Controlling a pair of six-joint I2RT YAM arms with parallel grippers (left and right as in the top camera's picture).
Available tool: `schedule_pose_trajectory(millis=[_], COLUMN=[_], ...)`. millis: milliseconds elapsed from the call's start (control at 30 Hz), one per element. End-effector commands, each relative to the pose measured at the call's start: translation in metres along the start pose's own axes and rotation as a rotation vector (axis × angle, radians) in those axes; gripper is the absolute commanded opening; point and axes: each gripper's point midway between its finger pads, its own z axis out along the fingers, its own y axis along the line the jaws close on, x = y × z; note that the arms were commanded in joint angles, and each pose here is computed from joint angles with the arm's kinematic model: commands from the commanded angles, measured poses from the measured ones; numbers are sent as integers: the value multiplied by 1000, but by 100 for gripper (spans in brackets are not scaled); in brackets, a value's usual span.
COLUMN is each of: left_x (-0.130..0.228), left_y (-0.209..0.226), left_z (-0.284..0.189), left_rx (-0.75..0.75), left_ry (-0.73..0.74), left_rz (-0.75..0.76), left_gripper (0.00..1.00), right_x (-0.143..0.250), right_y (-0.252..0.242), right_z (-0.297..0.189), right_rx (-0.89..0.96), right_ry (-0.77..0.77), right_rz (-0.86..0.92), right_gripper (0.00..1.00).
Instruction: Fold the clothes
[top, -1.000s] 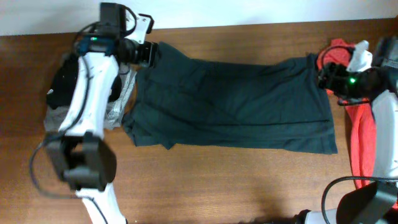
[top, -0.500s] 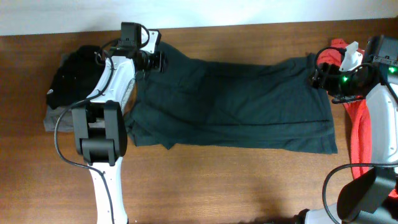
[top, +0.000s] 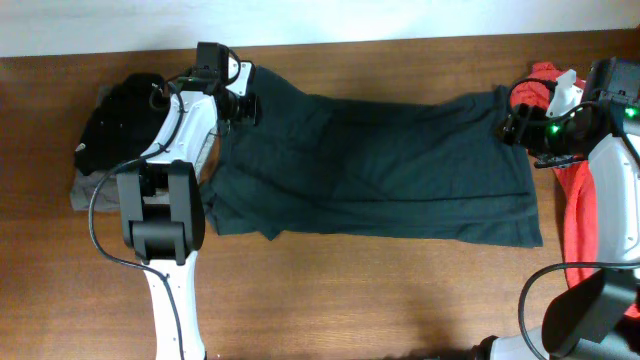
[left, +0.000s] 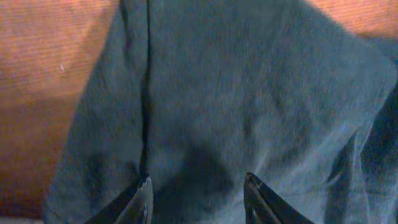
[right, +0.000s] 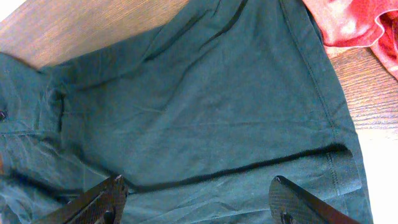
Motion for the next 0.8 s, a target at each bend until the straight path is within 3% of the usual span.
schedule_pose_trajectory(millis=[0,100,167,300,767], left_x=[12,14,14,9,-42], left_y=[11,14,14,9,-9], left_z=[8,7,7,2,-68], left_rx=[-32,-54,-51,-29,-4], left_ry=[46,55,56,50,-9], left_rz=[-15,-16,-17,-17,-7], left_gripper=[42,35,19,0,4], right_x=[1,3,4,4,-6], right_y=[0,0,0,0,-2], right_z=[-1,-1,-1,-1,-1], right_rx=[15,16,16,16,27], right_ry=[4,11,15,15,-25], right_rz=[6,9,10,10,-2], right_gripper=[77,77,77,77,77])
